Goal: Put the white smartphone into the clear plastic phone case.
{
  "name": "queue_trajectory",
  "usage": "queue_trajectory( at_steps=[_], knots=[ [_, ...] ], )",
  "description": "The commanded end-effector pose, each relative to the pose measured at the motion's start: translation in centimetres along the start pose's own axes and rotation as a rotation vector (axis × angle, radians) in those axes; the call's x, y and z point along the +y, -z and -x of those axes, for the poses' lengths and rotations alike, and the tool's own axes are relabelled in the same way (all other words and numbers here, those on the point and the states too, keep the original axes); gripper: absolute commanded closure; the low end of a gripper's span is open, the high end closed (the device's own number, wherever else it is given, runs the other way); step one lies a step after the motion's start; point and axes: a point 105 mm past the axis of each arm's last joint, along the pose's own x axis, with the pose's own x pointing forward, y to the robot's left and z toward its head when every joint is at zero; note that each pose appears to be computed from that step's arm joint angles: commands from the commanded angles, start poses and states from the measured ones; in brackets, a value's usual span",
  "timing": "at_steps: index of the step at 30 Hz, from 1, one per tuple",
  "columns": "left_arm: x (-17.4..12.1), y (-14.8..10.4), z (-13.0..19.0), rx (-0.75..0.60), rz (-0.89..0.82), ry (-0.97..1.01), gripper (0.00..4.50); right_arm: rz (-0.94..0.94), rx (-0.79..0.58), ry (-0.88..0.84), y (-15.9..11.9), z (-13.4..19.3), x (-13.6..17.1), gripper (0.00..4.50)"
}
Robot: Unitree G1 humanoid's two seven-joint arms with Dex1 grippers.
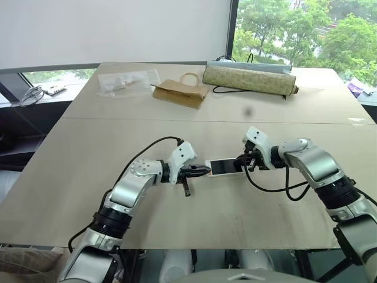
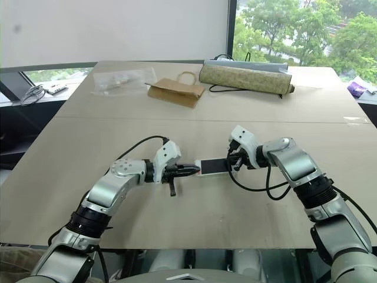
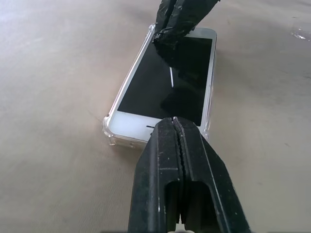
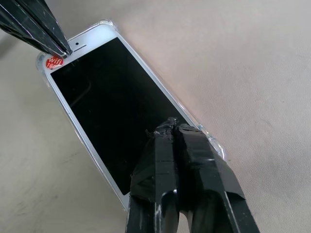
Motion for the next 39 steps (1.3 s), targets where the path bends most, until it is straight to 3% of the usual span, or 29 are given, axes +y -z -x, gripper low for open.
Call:
queue_trajectory(
  at_steps=[1,6,10,14,19,26,31,36,39],
  knots=[
    [-0.5,0.9,-0.2,0.032,0.01,0.009,4.5,-0.16,0.245,0.009,7.4,-1.3,0.4,4.41],
    [-0.5,0.9,-0.3,0.037,0.006,0.013,4.5,-0.161,0.21,0.046,7.0,-1.2,0.0,4.41],
    [-0.3,0.9,-0.3,0.039,0.005,0.011,4.5,-0.061,-0.04,0.037,2.1,1.2,0.6,4.41],
    [-0.2,1.1,-0.4,0.042,0.008,0.008,4.5,-0.019,-0.146,0.0,0.4,4.2,2.3,4.41],
    [-0.2,1.1,-0.4,0.04,0.015,0.006,4.5,-0.011,-0.109,-0.009,1.2,5.6,3.6,4.41],
    [-0.2,1.0,-0.6,0.04,0.007,0.014,4.5,0.009,-0.003,0.055,3.2,4.2,2.6,4.41],
    [-0.2,1.0,-0.5,0.042,0.005,0.009,4.5,0.009,-0.043,0.02,2.2,4.1,2.9,4.41],
    [-0.3,0.9,-0.6,0.038,0.007,0.006,4.5,0.004,-0.132,-0.194,0.5,6.0,6.2,4.41],
    [-0.4,0.9,-0.7,0.037,0.008,0.007,4.5,0.009,-0.182,-0.199,-0.6,6.5,6.2,4.41]
  ],
)
